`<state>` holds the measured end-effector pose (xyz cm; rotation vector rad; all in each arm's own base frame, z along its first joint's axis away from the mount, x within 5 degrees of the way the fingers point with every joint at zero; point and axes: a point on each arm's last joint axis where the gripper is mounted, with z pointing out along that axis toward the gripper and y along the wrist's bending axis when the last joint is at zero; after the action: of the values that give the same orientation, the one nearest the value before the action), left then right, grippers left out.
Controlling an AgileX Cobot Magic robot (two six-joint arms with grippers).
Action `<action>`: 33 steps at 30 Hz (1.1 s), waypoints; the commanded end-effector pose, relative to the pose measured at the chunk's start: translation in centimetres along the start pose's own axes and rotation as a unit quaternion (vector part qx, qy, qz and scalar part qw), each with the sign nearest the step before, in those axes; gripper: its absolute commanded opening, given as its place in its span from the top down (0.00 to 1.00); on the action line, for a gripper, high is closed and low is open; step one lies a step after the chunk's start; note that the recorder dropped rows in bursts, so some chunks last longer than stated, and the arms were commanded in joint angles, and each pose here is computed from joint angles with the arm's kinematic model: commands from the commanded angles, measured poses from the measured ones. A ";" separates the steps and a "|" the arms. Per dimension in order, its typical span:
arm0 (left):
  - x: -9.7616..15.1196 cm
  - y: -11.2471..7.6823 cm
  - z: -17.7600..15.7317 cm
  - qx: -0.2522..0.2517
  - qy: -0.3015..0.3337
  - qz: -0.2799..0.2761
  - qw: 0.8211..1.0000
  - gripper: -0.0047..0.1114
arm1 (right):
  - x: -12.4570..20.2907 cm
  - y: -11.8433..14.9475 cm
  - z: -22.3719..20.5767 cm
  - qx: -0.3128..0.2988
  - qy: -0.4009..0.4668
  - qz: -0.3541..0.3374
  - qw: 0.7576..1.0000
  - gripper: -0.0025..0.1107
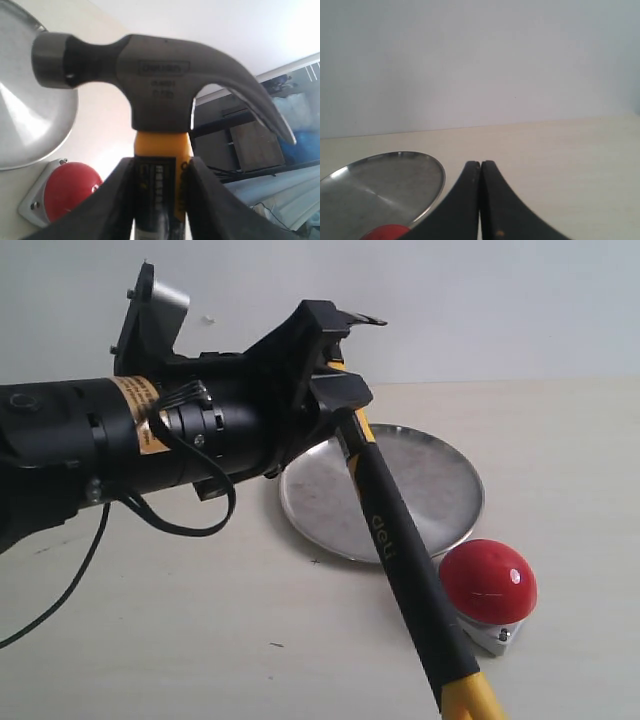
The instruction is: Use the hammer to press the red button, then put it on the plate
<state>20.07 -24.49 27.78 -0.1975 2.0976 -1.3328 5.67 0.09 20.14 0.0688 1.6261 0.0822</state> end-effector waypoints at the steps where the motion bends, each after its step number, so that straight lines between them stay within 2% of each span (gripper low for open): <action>1: -1.1 -0.1 0.8 0.062 -0.013 -0.001 0.998 0.96 | 0.0 0.0 0.0 0.003 -0.006 -0.003 1.000 0.98; 7: -2.7 0.9 1.8 0.169 0.014 -0.023 0.985 0.96 | 0.0 0.0 0.0 0.003 -0.006 -0.003 1.000 0.98; 10: -3.3 1.7 2.3 0.196 0.015 -0.030 0.980 0.96 | 0.0 0.0 0.0 0.003 -0.006 -0.001 1.000 0.98; 15: -3.4 3.6 3.5 0.202 0.018 -0.046 0.978 0.96 | 0.0 0.0 0.0 0.003 -0.006 -0.001 1.000 0.98; 21: -4.1 6.0 4.6 0.261 0.017 -0.095 0.961 0.96 | 0.0 0.0 0.0 0.003 -0.006 -0.002 1.000 0.98; 24: -4.0 6.9 5.1 0.267 0.022 -0.110 0.957 0.96 | 0.0 0.0 0.0 0.003 -0.006 -0.003 1.000 0.98; 33: -3.7 7.5 5.4 0.262 0.025 -0.113 0.958 0.96 | 0.0 0.0 0.0 0.003 -0.006 -0.003 1.000 0.98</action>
<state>27.72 -23.54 20.01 -0.2003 1.8380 -1.9120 5.67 0.09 20.14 0.0688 1.6261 0.0822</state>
